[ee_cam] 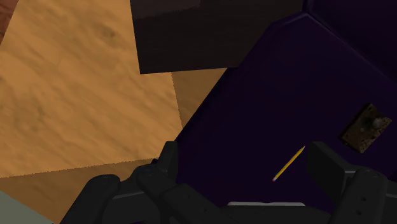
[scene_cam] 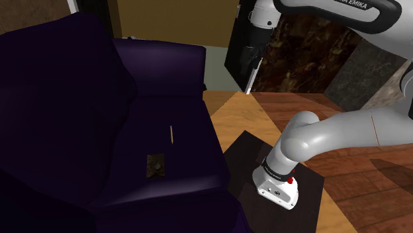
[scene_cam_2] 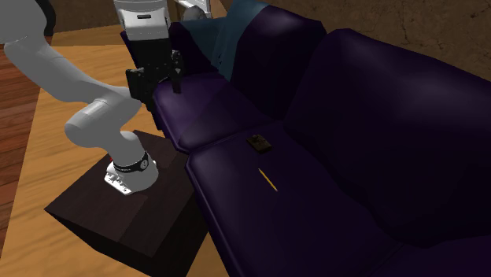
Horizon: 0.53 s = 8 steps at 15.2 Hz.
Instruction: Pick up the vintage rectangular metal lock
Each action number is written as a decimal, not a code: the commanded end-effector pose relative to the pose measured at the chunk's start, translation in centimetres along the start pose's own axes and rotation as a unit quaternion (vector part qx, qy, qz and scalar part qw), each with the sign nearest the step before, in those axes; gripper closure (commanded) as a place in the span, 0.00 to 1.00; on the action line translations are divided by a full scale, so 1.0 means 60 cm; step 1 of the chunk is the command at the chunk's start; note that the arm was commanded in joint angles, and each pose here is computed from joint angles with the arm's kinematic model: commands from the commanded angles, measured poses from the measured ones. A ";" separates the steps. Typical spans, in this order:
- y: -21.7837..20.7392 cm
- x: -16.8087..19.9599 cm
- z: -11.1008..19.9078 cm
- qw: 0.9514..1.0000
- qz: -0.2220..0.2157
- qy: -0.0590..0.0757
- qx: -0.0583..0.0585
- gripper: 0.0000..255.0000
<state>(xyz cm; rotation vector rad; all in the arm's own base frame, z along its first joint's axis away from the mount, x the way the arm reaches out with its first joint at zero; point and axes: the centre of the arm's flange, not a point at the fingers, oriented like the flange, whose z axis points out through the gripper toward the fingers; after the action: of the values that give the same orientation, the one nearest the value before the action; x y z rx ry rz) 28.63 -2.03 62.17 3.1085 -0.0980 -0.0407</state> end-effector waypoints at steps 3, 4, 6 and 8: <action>-0.031 0.012 0.028 1.000 -0.003 0.000 0.000 0.00; -0.047 0.018 0.042 1.000 -0.005 0.000 0.000 0.00; -0.079 0.030 0.070 1.000 -0.008 0.000 0.001 0.00; -0.111 0.042 0.098 1.000 -0.012 -0.001 0.001 0.00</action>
<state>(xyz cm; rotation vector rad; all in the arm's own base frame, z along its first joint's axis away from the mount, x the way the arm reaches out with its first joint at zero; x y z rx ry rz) 31.23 3.33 56.90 3.1110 -0.0653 -0.0451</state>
